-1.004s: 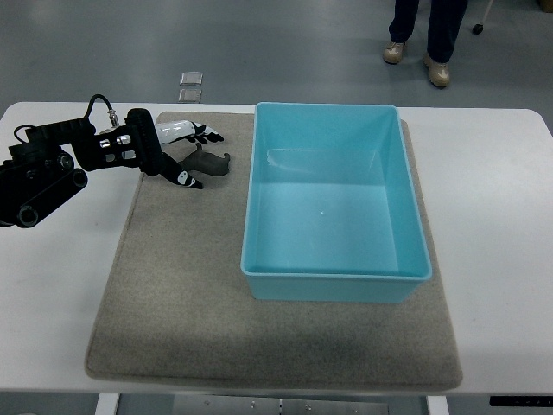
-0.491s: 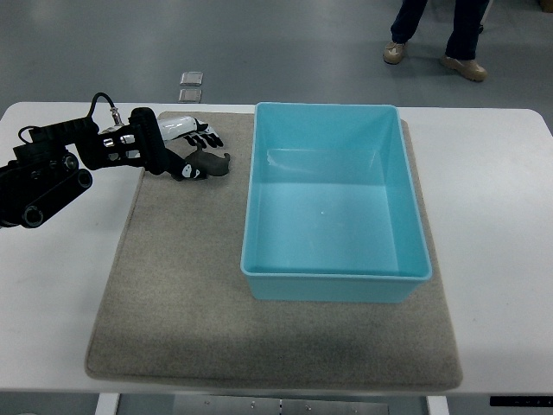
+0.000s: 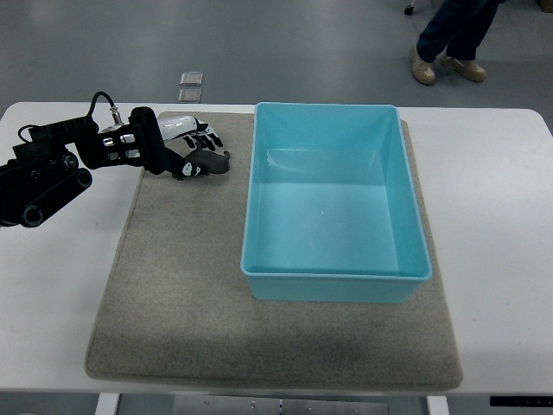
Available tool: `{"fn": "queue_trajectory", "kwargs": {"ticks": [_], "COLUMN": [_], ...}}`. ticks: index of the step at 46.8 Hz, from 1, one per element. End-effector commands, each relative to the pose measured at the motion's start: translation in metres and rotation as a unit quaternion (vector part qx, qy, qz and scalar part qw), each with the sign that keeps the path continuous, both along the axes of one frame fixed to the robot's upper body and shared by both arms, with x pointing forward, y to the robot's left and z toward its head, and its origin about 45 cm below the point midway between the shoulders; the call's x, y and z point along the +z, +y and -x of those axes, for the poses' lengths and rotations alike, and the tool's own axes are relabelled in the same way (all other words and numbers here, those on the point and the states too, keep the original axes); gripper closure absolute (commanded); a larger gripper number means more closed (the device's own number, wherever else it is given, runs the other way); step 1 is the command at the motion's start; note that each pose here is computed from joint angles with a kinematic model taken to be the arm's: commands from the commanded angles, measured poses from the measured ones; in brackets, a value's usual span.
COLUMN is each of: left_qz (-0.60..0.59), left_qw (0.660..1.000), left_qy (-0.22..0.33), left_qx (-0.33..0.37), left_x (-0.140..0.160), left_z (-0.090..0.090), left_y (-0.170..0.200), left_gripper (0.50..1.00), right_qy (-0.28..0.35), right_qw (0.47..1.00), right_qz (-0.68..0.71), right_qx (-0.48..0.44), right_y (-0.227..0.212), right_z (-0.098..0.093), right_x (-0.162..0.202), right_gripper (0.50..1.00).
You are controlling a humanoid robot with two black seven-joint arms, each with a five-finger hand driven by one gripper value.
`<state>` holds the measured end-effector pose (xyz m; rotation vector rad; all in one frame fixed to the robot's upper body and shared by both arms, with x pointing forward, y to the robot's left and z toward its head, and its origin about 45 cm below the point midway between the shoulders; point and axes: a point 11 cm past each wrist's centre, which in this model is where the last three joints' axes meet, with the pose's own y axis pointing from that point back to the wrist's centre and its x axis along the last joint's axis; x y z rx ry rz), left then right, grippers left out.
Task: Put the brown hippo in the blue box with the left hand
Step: 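Close the left hand fingers around the brown hippo, then lift the hippo with the left hand off the mat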
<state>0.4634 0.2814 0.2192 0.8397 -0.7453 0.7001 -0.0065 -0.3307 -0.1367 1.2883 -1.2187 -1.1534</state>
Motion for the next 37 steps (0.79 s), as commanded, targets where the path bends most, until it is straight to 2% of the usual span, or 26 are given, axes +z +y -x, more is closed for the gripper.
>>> {"fn": "queue_trajectory", "kwargs": {"ticks": [1, 7, 23, 33, 37], "left_qz": [-0.003, -0.005, 0.0, 0.007, 0.006], "left_qw": [1.0, 1.0, 1.0, 0.999, 0.998], "left_qy": [0.0, 0.001, -0.005, -0.038, -0.067], "left_qx": [0.0, -0.001, 0.001, 0.001, 0.006], "left_x": [0.0, -0.001, 0.008, 0.047, 0.079], "left_z": [0.0, 0.0, -0.004, -0.02, -0.03], "left_y": [0.0, -0.001, -0.002, -0.003, 0.003], "left_gripper": [0.879, 1.0, 1.0, 1.0, 1.0], "right_qy": [0.001, 0.001, 0.001, 0.0, 0.001], "right_qw": [1.0, 1.0, 1.0, 1.0, 1.0], "right_qz": [0.0, 0.0, 0.0, 0.0, 0.0], "right_qx": [0.0, 0.0, 0.0, 0.0, 0.0], "right_y": [0.0, 0.0, 0.0, 0.0, 0.0], "right_z": [0.0, 0.0, 0.0, 0.0, 0.0], "right_x": [0.0, 0.0, 0.0, 0.0, 0.0], "right_gripper": [0.564, 0.564, 0.564, 0.564, 0.564]}}
